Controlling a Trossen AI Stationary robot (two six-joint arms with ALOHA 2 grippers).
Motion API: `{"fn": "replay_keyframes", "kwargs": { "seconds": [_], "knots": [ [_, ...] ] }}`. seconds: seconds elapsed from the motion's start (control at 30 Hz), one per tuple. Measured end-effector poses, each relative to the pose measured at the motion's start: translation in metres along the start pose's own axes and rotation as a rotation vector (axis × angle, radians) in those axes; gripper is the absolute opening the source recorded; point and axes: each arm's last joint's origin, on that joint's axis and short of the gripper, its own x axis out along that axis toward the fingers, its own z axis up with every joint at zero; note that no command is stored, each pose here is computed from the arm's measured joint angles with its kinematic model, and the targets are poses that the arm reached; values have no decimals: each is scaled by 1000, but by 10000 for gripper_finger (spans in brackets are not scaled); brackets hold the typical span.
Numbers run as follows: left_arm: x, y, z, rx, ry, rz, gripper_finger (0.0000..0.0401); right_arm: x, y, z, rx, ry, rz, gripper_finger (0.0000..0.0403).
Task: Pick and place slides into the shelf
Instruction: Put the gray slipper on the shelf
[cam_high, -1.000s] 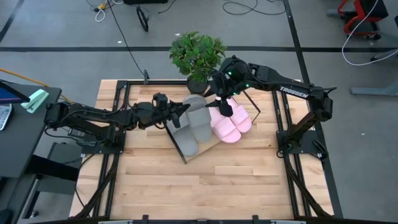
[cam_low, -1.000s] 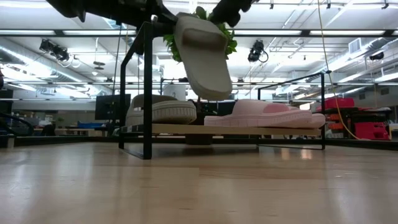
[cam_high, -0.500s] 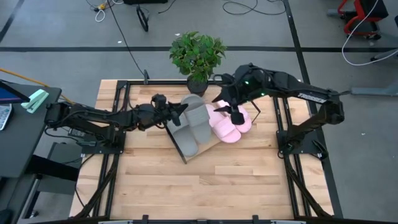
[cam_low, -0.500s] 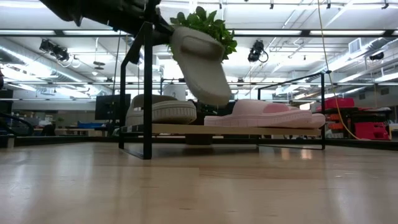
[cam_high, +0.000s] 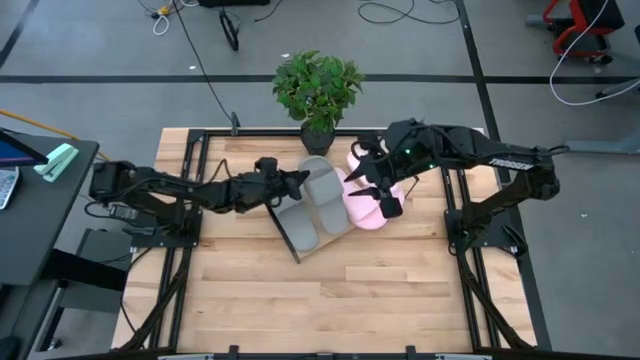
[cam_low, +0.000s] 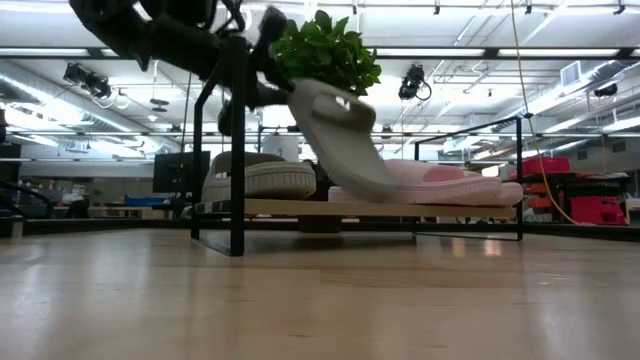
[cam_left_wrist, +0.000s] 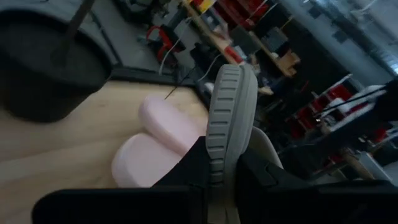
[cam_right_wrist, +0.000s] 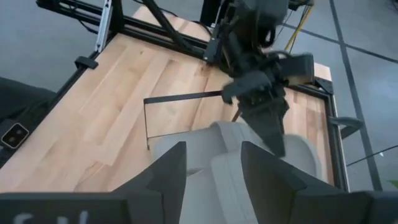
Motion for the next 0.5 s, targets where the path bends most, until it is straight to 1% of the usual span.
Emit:
{"fn": "replay_keyframes", "kwargs": {
  "seconds": [0.13,0.23,0.5],
  "knots": [
    [6,5,-7,0,9,16,48,4,3,-1,-3,26,6,158],
    [8,6,-7,-1,3,14,48,6,3,-2,5,35,9,158],
    [9,8,-5,39,6,24,48,7,3,-2,17,39,8,158]
  ]
}}
